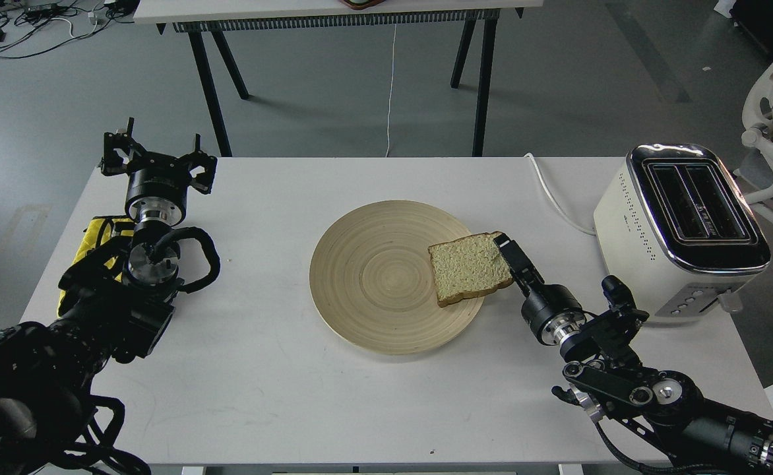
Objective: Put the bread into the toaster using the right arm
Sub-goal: 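Reach the right gripper to the bread slice on the wooden plate and grasp it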
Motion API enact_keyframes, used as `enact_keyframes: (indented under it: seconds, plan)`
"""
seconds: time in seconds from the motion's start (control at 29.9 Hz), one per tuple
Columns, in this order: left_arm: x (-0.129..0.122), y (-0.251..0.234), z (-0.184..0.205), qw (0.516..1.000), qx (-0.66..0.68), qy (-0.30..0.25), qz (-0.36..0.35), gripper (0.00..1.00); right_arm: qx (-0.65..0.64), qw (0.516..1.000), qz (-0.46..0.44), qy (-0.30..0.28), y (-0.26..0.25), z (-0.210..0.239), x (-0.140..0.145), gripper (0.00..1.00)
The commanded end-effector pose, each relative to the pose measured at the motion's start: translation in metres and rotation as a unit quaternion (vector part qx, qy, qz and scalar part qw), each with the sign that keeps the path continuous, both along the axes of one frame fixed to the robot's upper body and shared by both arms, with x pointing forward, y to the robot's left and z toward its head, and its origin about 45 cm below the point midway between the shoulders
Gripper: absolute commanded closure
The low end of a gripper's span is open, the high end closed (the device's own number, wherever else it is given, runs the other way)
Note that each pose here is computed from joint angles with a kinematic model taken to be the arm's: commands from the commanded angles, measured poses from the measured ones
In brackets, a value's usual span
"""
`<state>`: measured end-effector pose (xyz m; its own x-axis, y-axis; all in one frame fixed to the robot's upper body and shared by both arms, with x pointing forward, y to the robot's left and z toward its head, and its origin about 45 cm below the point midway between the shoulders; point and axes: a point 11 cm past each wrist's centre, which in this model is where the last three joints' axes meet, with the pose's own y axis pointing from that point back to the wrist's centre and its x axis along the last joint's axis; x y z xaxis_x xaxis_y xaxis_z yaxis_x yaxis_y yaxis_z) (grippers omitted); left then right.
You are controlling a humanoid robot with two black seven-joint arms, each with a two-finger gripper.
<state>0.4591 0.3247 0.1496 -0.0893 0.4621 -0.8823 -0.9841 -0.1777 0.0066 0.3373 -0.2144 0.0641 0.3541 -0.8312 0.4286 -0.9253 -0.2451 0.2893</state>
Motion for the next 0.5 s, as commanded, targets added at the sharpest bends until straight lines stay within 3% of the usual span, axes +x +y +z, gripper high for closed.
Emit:
enact_keyframes:
  seconds: [0.0,0.33,0.47]
  plan:
    - [0.0001,-0.0002,0.0,1.0,0.0,0.0,0.0,0.0,0.001,1.0,0.0,0.0,0.0014,0.0,0.0001,0.54]
    - [-0.0001,0.0004,0.0,1.0,0.0,0.0,0.001,0.0,0.003,1.0,0.001,-0.002,0.0025,0.0017,0.0013,0.79]
    - [-0.0004,0.0,-0.0007,1.0,0.0,0.001,0.0,0.0,0.007,1.0,0.001,-0.002,0.004,0.0033,0.0014,0.85]
